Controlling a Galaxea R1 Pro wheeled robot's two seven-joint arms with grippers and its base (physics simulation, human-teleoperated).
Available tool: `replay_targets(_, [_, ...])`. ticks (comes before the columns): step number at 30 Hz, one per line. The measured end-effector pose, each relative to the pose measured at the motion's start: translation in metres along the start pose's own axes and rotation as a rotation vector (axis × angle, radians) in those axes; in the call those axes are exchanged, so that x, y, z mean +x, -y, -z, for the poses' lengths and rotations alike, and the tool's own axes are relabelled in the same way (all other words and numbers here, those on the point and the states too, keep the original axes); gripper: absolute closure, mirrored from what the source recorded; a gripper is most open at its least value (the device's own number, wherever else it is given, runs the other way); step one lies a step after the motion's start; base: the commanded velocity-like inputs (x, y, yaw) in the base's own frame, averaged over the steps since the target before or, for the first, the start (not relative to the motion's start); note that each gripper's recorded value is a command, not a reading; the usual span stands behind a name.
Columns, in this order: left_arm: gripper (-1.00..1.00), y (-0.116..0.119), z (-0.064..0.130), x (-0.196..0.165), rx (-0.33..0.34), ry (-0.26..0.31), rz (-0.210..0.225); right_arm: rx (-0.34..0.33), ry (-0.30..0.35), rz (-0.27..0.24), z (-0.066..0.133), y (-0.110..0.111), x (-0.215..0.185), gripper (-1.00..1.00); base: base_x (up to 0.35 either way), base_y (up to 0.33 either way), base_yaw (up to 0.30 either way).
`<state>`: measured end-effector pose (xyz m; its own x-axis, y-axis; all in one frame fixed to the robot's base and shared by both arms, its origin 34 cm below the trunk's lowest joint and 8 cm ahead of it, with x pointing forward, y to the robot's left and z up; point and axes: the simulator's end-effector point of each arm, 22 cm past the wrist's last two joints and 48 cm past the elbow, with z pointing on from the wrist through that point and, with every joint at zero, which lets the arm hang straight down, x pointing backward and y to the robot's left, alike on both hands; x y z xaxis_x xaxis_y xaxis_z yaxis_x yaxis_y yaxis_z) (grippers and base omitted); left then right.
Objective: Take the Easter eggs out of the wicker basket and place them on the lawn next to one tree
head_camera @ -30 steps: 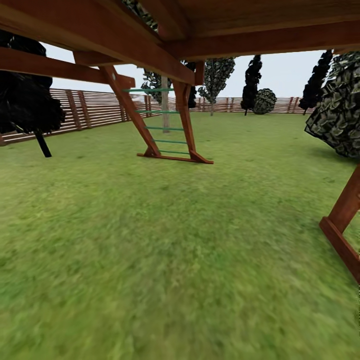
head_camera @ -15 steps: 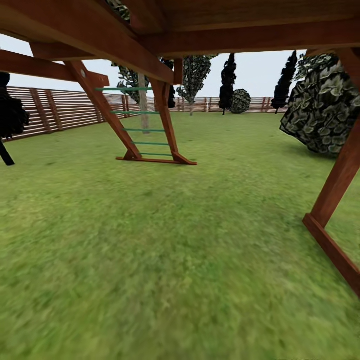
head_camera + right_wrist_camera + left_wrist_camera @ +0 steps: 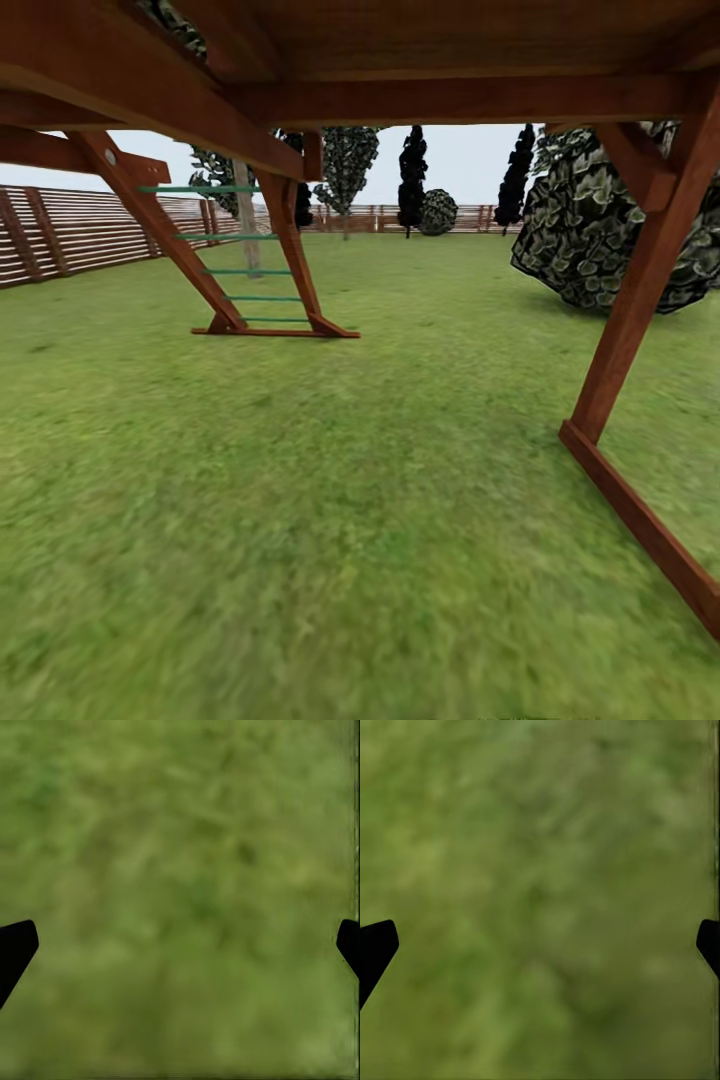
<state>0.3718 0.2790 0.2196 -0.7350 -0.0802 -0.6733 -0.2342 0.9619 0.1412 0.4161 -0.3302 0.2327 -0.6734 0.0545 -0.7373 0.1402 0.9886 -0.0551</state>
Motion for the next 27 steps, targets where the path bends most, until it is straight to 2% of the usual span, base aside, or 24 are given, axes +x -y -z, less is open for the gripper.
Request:
replay_targets(8, [-1.00,-0.0006,0.0024,-0.0049,0.001,0.003,-0.003,-0.001,0.002,0.000,0.0022,-0.0002,-0.0049,-1.00,0.049,0.000,-0.240])
replay_targets(27, [-1.00,-0.0033,0.0021,-0.0033,-0.002,-0.001,-0.006,-0.005,0.009,0.004,0.0016,-0.0018,-0.0079,-1.00,0.326,0.029,-0.019])
